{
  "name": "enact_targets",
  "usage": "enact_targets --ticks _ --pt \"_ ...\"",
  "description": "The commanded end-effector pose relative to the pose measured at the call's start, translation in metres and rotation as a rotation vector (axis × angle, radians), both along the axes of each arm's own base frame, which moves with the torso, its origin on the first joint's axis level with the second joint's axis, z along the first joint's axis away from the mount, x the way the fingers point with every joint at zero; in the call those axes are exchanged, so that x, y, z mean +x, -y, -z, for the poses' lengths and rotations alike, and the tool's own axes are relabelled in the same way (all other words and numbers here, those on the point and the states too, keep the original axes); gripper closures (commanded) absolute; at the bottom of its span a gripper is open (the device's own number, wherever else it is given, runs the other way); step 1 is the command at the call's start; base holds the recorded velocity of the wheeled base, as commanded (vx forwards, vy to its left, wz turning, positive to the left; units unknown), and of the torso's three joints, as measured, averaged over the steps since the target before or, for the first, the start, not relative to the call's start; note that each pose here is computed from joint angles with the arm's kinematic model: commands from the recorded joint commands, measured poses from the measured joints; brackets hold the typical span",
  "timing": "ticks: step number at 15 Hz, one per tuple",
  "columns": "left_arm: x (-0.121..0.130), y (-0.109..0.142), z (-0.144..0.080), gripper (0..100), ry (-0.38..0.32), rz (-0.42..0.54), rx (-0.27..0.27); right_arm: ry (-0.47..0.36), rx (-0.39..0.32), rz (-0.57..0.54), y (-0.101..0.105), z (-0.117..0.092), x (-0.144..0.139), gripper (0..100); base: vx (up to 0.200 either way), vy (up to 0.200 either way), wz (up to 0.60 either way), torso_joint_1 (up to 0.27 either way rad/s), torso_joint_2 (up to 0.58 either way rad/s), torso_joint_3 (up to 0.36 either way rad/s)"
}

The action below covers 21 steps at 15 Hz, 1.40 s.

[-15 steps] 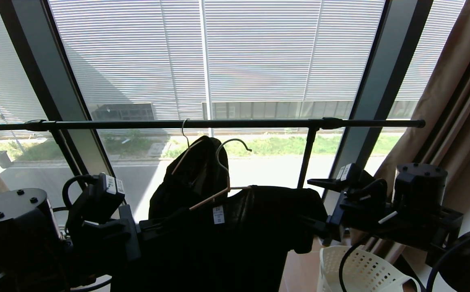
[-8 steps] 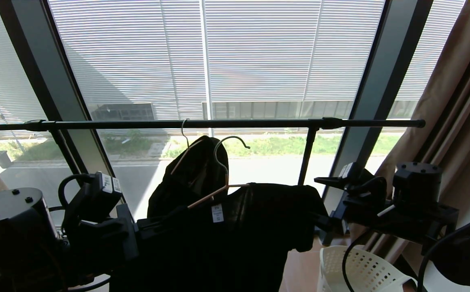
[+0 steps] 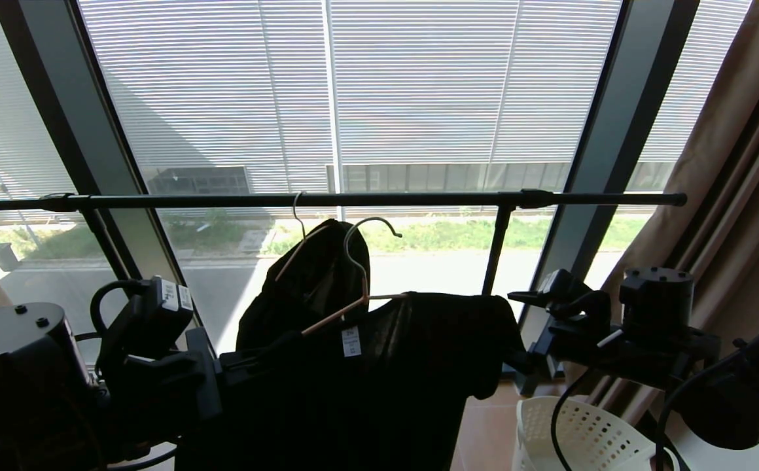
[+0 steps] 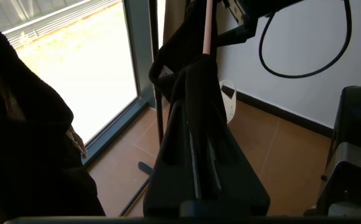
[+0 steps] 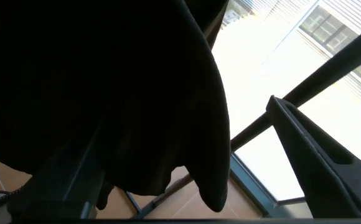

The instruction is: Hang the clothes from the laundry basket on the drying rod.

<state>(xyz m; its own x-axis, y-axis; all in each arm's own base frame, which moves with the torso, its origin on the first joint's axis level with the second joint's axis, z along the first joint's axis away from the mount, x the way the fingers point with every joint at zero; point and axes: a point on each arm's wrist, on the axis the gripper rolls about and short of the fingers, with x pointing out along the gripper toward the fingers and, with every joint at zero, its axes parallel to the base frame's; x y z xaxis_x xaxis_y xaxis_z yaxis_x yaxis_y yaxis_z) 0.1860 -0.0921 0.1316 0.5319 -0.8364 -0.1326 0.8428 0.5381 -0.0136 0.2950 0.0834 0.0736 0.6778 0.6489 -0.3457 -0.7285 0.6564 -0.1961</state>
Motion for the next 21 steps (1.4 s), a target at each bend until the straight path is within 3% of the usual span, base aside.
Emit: enact_targets --ticks 1,5,6,21 --pt "0.000 0.000 0.000 100 0.002 0.000 -0.001 -0.019 -0.005 0.006 0.001 0.008 0.005 0 0.000 0.000 0.00 0.000 0.00 0.000" --pt "0.000 0.000 0.000 100 0.000 0.000 0.000 -0.025 -0.006 0.021 0.004 0.012 0.011 0 0.000 0.000 0.00 0.000 0.00 0.000" --pt "0.000 0.000 0.000 100 0.000 0.000 0.000 -0.029 -0.008 0.025 0.005 0.013 0.012 100 0.000 0.000 0.00 0.000 0.00 0.000" --pt "-0.001 -0.001 0.001 100 -0.002 -0.003 0.001 -0.042 -0.011 0.075 0.016 0.025 0.031 100 0.000 0.000 0.00 0.000 0.00 0.000"
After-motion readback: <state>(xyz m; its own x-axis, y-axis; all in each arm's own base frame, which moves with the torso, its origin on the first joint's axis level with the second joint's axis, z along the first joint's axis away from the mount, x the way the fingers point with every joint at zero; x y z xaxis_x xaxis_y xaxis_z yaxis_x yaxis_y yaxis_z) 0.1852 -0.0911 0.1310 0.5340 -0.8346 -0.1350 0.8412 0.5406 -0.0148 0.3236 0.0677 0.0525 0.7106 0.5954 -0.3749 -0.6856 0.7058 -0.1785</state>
